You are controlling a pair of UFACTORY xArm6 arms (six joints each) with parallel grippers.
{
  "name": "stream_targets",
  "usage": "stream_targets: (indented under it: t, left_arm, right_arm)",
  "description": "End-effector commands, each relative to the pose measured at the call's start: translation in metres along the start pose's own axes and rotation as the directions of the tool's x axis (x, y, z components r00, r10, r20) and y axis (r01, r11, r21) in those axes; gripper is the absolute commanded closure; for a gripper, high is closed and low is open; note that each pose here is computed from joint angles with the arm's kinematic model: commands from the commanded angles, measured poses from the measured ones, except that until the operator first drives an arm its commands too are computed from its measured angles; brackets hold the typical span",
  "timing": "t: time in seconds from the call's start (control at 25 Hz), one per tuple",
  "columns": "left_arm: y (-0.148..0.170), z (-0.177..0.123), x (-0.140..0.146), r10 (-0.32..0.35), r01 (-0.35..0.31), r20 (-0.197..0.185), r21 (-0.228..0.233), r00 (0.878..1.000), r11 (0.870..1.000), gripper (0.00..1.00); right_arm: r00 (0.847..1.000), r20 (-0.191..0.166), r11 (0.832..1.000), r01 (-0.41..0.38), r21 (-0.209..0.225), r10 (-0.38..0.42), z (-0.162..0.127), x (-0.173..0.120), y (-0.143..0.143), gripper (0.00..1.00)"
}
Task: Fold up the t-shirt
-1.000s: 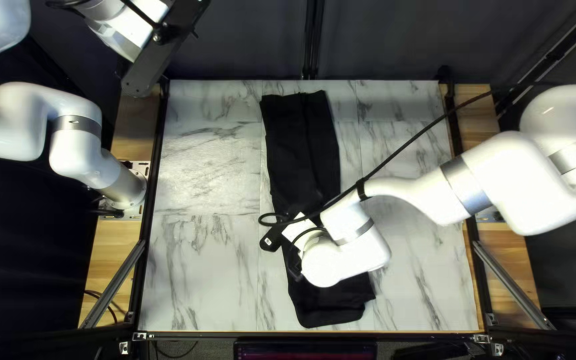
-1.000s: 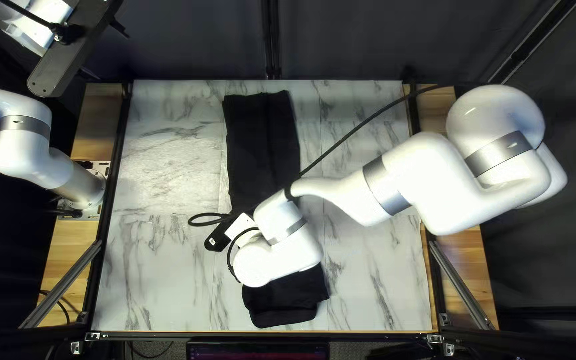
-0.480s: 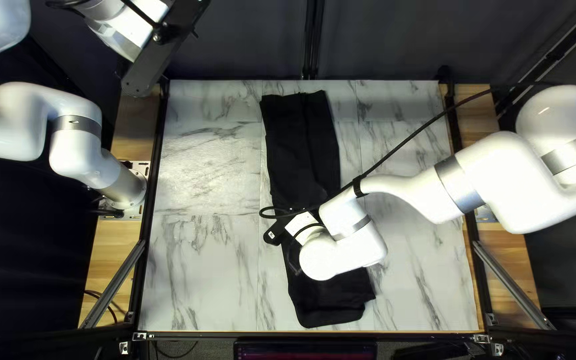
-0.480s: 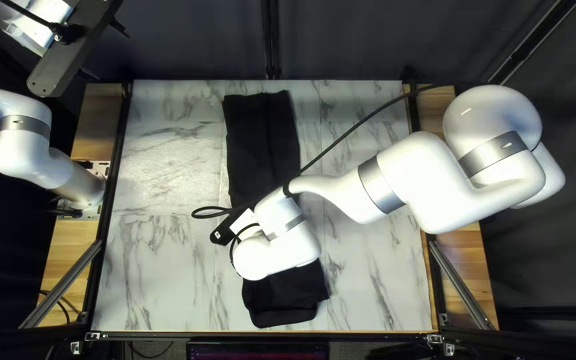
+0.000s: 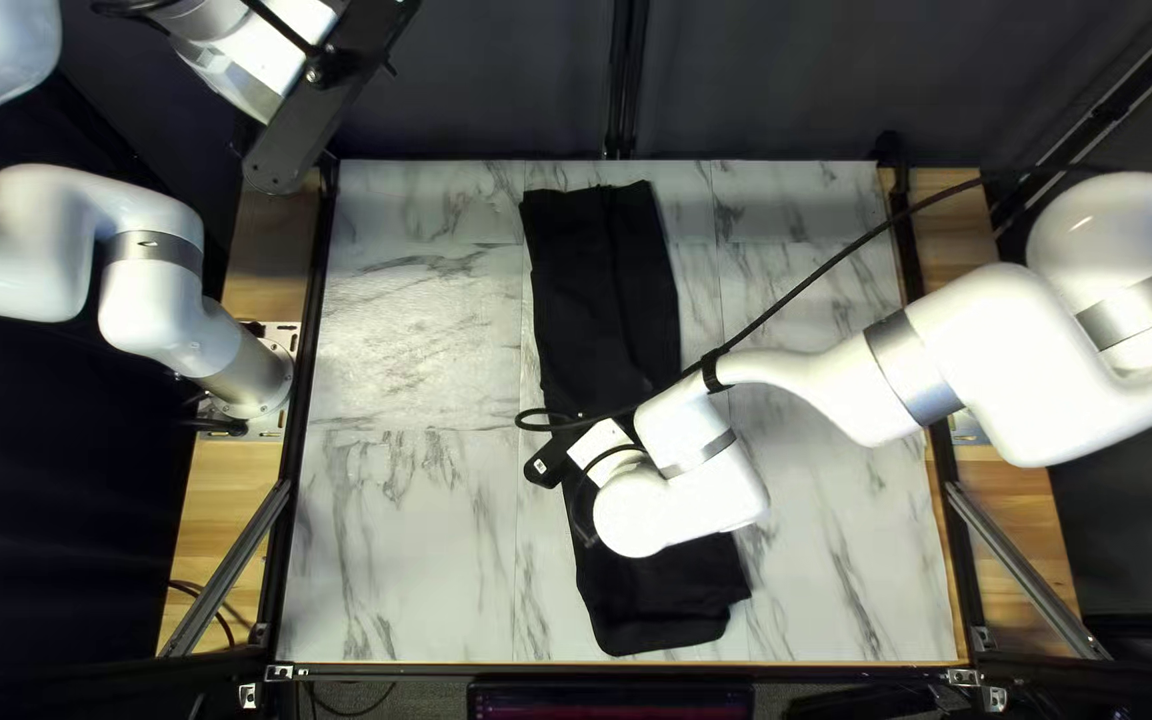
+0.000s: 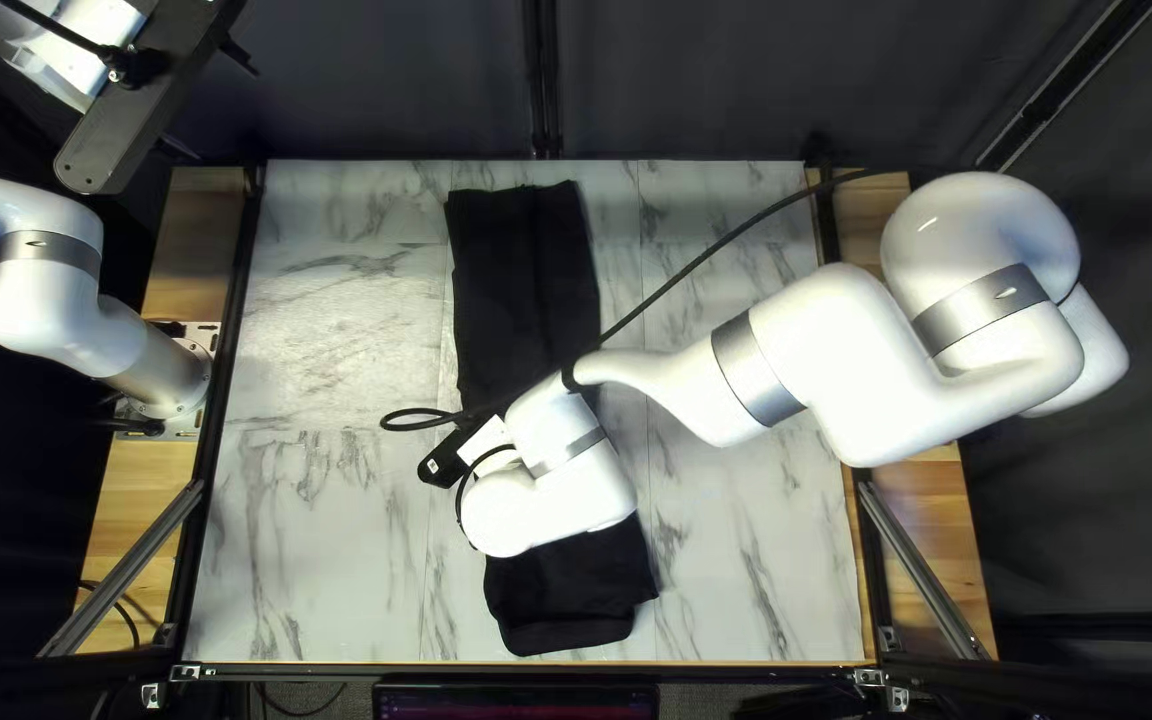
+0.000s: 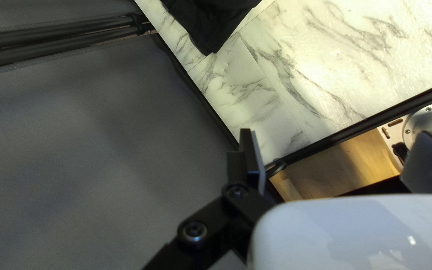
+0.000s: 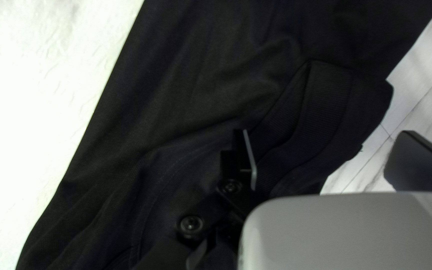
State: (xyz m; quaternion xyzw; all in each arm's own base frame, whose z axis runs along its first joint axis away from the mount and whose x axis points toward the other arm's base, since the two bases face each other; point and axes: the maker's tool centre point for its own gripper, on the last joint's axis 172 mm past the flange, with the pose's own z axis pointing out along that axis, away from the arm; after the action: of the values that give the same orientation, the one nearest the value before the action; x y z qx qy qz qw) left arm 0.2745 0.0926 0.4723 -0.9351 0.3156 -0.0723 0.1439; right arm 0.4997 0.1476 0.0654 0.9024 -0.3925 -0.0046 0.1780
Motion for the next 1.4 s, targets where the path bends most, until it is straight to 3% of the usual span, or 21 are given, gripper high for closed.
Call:
stream_targets:
  t: [0.04, 0.48, 0.56, 0.6, 0.68, 1.36, 1.4]
  left_arm:
    - [0.000, 0.000, 0.000, 0.000, 0.000, 0.000, 0.000, 1.000, 1.000, 0.00]
    - [0.000, 0.000, 0.000, 0.000, 0.000, 0.000, 0.000, 1.000, 1.000, 0.00]
    - [0.000, 0.000, 0.000, 0.000, 0.000, 0.000, 0.000, 1.000, 1.000, 0.00]
    - [0.000, 0.000, 0.000, 0.000, 0.000, 0.000, 0.000, 1.000, 1.000, 0.00]
    - [0.000, 0.000, 0.000, 0.000, 0.000, 0.000, 0.000, 1.000, 1.000, 0.00]
    - [0.000, 0.000, 0.000, 0.000, 0.000, 0.000, 0.000, 1.000, 1.000, 0.00]
    - [0.000, 0.000, 0.000, 0.000, 0.000, 0.000, 0.000, 1.000, 1.000, 0.00]
  right_arm:
    - [1.000, 0.004, 1.000, -0.006, 0.001, 0.006, 0.000, 0.000, -0.001, 0.95]
    - [1.000, 0.011, 1.000, -0.010, 0.008, 0.009, 0.001, -0.001, -0.001, 0.98]
    - [1.000, 0.010, 1.000, -0.010, 0.008, 0.010, 0.001, -0.001, 0.000, 0.93]
    - [1.000, 0.010, 1.000, -0.010, 0.008, 0.010, 0.001, -0.001, 0.000, 0.52]
    - [1.000, 0.010, 1.000, -0.011, 0.012, 0.011, 0.002, -0.001, 0.000, 0.00]
    - [1.000, 0.017, 1.000, -0.012, 0.020, 0.011, 0.009, -0.001, 0.000, 0.00]
    - [1.000, 0.019, 1.000, -0.013, 0.019, 0.012, 0.011, 0.000, 0.000, 0.05]
